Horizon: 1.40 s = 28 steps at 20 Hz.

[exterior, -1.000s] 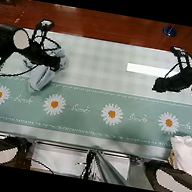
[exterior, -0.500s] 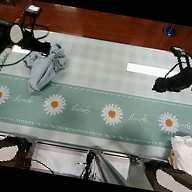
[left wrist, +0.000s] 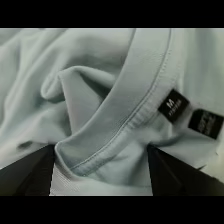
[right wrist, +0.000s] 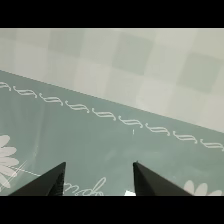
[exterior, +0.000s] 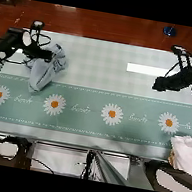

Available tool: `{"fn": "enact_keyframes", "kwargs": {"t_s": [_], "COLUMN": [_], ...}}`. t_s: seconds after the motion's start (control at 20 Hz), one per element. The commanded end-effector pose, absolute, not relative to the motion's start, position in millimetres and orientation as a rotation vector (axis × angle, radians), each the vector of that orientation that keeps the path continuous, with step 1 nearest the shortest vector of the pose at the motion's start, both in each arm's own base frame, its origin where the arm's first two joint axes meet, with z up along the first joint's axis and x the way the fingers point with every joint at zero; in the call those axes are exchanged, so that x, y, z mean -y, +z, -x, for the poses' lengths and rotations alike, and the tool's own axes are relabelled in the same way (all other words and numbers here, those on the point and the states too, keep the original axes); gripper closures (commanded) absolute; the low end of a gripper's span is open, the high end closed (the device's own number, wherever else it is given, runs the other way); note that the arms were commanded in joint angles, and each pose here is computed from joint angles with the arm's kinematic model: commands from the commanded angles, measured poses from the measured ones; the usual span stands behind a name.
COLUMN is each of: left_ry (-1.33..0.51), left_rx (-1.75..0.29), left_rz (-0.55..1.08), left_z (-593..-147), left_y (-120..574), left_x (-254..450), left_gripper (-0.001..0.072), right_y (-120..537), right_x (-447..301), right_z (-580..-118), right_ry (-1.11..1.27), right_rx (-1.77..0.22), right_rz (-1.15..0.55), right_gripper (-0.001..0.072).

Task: Fold the shirts.

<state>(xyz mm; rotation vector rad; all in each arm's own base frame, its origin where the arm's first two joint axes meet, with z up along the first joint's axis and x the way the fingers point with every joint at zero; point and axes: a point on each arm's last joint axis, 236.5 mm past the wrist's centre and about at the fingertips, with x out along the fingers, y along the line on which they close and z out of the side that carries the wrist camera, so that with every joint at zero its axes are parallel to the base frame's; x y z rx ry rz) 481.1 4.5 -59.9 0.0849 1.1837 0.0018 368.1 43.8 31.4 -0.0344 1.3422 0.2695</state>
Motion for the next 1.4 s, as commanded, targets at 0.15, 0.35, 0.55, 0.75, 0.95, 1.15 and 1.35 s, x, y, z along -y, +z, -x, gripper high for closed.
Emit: {"fn": "enact_keyframes", "kwargs": {"t_s": [0.15,0.35,0.55,0.75,0.95,1.15,1.35], "left_ry": [-0.045,-0.053,0.015,-0.002,-0.105,-0.236,-0.4], "left_rx": [-1.277,-1.275,-0.947,-0.487,-0.259,-0.349,-0.486], "left_rz": [-0.118,-0.242,-0.223,-0.183,-0.188,-0.215,-0.283], "left_z": [-472.6,-485.7,-525.1,-500.1,-427.5,-395.0,-390.1], "left_y": [-90.4,-25.3,147.0,340.2,423.6,403.6,351.2], "left_x": [-2.7,-17.0,-19.3,14.7,58.4,106.5,179.2], "left_gripper": [0.0646,0.0668,0.0669,0.0669,0.067,0.0671,0.0671], "right_y": [31.2,31.2,31.0,29.8,26.1,23.0,23.3], "right_x": [-44.1,-44.1,-43.9,-43.3,-38.0,-4.2,5.8], "right_z": [-368.6,-368.1,-367.9,-361.3,-337.5,-316.5,-311.9], "right_ry": [0.256,0.257,0.257,0.26,0.261,0.166,0.131], "right_rx": [-1.344,-1.346,-1.347,-1.375,-1.477,-1.583,-1.606], "right_rz": [0.017,0.017,0.018,0.021,0.042,0.154,0.183], "right_gripper": [0.0236,0.0236,0.0236,0.0236,0.0236,0.0236,0.0236]}}
